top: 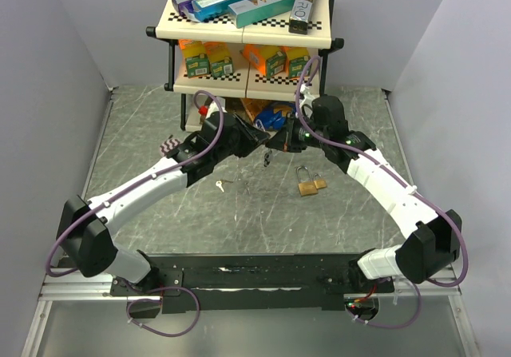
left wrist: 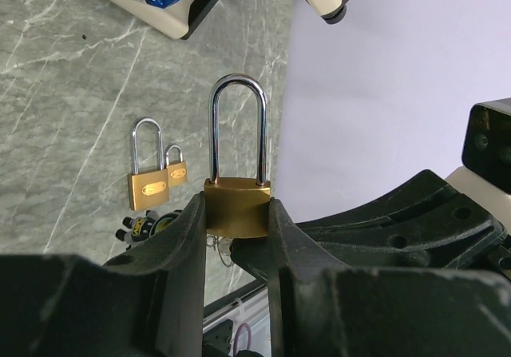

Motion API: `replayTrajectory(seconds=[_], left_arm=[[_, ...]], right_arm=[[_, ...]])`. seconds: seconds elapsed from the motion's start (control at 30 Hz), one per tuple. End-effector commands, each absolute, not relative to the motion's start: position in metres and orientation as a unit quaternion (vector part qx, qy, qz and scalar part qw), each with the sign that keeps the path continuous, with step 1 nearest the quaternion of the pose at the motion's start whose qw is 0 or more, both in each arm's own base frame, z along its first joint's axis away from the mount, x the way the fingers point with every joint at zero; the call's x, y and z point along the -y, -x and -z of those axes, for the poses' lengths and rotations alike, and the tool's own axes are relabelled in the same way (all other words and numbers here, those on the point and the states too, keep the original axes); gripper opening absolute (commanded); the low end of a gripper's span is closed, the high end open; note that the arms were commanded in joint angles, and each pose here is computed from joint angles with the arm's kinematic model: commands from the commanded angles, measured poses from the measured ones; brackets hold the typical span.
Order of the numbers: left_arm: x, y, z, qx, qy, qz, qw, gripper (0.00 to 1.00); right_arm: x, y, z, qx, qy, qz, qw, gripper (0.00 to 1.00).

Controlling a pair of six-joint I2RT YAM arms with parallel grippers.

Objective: Unlock with the key

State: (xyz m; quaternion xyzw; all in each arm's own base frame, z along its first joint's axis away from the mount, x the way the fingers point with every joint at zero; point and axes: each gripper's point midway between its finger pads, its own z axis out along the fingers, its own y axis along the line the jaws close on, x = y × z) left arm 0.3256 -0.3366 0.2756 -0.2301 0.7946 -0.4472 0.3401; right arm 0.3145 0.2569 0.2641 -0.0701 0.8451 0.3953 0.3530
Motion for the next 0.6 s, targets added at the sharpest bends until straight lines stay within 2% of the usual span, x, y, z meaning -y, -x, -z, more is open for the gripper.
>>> replayTrajectory(seconds=[0.0,0.57], left_arm=[[0.364,-0.289,-0.288,-0.808,0.175,0.487,0.281,0.01],[0.352,-0.274,-0.334,-0.733,0.135,0.574,0.340,0.01]], right_arm=[[-0.248,-0.363,-0.313,-0.791,0.050,-0.391,0.468,0.00],[-0.236,-0.361,-0.305,-0.783,-0.003,-0.451,0.428,0.00]])
